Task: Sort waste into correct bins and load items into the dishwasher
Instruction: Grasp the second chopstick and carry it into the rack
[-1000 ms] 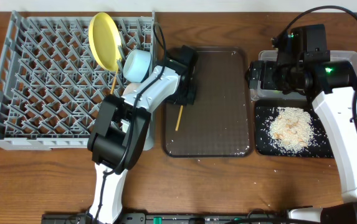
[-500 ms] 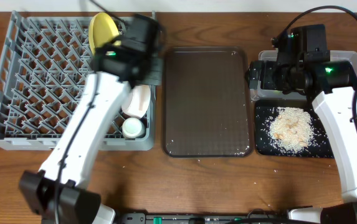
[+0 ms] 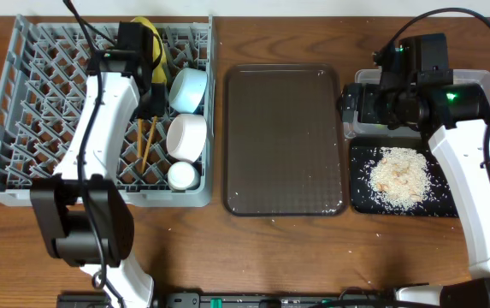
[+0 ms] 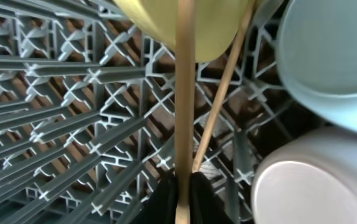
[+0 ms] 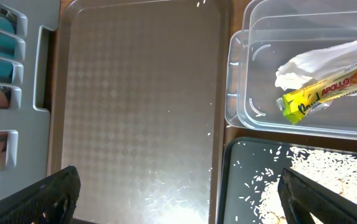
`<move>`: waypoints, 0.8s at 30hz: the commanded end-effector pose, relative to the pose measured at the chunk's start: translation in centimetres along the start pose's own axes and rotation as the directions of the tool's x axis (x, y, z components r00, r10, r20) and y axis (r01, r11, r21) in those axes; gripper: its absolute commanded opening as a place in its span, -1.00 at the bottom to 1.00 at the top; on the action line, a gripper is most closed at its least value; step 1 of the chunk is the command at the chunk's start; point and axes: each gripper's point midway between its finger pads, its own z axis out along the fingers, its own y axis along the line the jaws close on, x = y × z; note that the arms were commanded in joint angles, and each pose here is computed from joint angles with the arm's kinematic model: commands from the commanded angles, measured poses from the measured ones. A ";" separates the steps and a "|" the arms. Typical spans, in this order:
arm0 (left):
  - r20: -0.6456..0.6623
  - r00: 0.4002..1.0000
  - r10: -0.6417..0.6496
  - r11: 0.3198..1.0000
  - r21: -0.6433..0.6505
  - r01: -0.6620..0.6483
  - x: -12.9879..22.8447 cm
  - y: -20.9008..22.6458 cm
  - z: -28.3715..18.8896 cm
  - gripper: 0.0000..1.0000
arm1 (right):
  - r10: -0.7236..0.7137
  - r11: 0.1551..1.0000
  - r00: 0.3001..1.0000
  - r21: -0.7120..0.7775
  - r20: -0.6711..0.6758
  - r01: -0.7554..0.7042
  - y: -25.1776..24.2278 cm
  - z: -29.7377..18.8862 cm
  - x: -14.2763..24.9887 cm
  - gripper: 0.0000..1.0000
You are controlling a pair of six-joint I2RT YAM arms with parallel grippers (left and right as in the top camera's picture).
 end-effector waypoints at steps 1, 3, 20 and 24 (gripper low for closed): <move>0.012 1.000 0.021 0.999 0.036 -0.021 -0.1 -0.9 -0.5 -0.66 | 0.001 1.000 1.000 0.002 0.006 -0.001 -0.1 -0.2 -0.1 0.99; 0.017 1.000 0.026 0.999 0.041 -0.027 -0.1 -1.1 -0.7 -0.26 | 0.001 1.000 1.000 0.002 0.006 -0.001 -0.1 -0.2 -0.1 0.99; 0.200 0.979 -0.021 0.958 0.283 -0.038 -0.6 -5.5 -9.6 -0.02 | 0.001 1.000 1.000 0.002 0.006 -0.001 -0.1 -0.2 -0.1 0.98; 0.219 0.975 -0.023 0.950 0.309 -0.047 -0.2 -7.6 -11.1 0.03 | 0.001 1.000 1.000 0.002 0.006 -0.001 -0.1 -0.2 -0.1 0.99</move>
